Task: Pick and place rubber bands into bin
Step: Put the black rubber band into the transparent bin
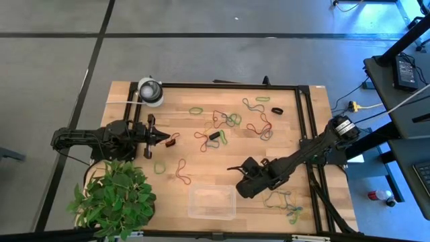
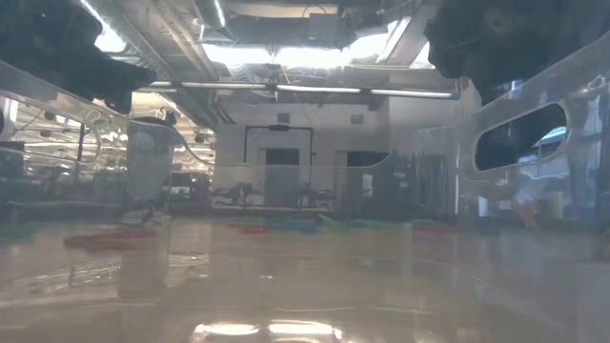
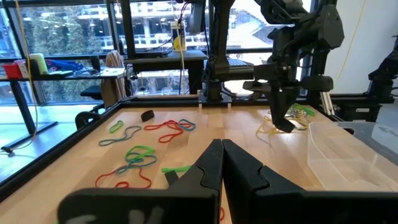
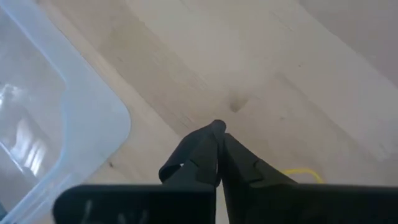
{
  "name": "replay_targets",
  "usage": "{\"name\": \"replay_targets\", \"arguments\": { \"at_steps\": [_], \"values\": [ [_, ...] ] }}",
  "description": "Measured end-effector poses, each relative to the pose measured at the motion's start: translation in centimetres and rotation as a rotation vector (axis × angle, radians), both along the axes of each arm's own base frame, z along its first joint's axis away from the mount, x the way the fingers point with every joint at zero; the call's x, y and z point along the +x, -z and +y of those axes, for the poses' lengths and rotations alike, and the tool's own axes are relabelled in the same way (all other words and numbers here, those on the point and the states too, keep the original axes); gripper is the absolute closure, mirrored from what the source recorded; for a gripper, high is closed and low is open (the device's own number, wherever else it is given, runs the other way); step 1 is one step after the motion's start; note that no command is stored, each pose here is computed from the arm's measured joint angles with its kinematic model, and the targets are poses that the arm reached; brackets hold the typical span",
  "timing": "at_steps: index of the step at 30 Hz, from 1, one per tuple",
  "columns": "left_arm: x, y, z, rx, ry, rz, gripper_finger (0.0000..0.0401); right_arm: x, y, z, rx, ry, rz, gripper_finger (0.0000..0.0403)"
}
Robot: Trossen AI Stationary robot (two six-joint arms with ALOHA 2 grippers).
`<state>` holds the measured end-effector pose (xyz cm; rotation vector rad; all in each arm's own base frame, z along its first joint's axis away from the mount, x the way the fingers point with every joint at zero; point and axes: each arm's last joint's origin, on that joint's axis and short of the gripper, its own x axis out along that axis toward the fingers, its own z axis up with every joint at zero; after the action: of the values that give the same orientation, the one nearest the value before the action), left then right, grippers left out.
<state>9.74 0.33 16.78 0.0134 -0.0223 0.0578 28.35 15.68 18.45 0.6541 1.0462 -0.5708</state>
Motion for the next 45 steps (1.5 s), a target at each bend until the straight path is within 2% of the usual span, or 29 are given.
{"name": "replay_targets", "arguments": {
  "at_steps": [8, 14, 24, 28, 34, 37, 41, 45],
  "values": [
    [0.0, 0.0, 0.0, 0.0, 0.0, 0.0, 0.0397, 0.3, 0.0, -0.6, -0.017, 0.025, -0.013, 0.0366],
    [0.0, 0.0, 0.0, 0.0, 0.0, 0.0, 0.0397, 0.7, 0.0, -1.0, -0.002, -0.01, -0.006, 0.0394],
    [0.0, 0.0, 0.0, 0.0, 0.0, 0.0, 0.0397, 1.3, 0.0, -2.2, -0.001, 0.024, -0.004, 0.0331],
    [0.0, 0.0, 0.0, 0.0, 0.0, 0.0, 0.0397, 1.5, 0.0, -2.6, 0.008, -0.012, 0.013, 0.0387],
    [0.0, 0.0, 0.0, 0.0, 0.0, 0.0, 0.0397, 1.7, -0.1, -2.6, 0.013, -0.018, -0.009, 0.0397],
    [0.0, 0.0, 0.0, 0.0, 0.0, 0.0, 0.0397, 2.5, -0.4, -2.1, 0.026, -0.06, -0.094, 0.0399],
    [0.0, 0.0, 0.0, 0.0, 0.0, 0.0, 0.0397, 3.8, -1.7, -0.4, 0.034, -0.126, -0.327, 0.04],
    [0.0, 0.0, 0.0, 0.0, 0.0, 0.0, 0.0397, 4.2, -3.9, 1.3, -0.031, -0.155, -0.444, 0.0401]
  ]
}}
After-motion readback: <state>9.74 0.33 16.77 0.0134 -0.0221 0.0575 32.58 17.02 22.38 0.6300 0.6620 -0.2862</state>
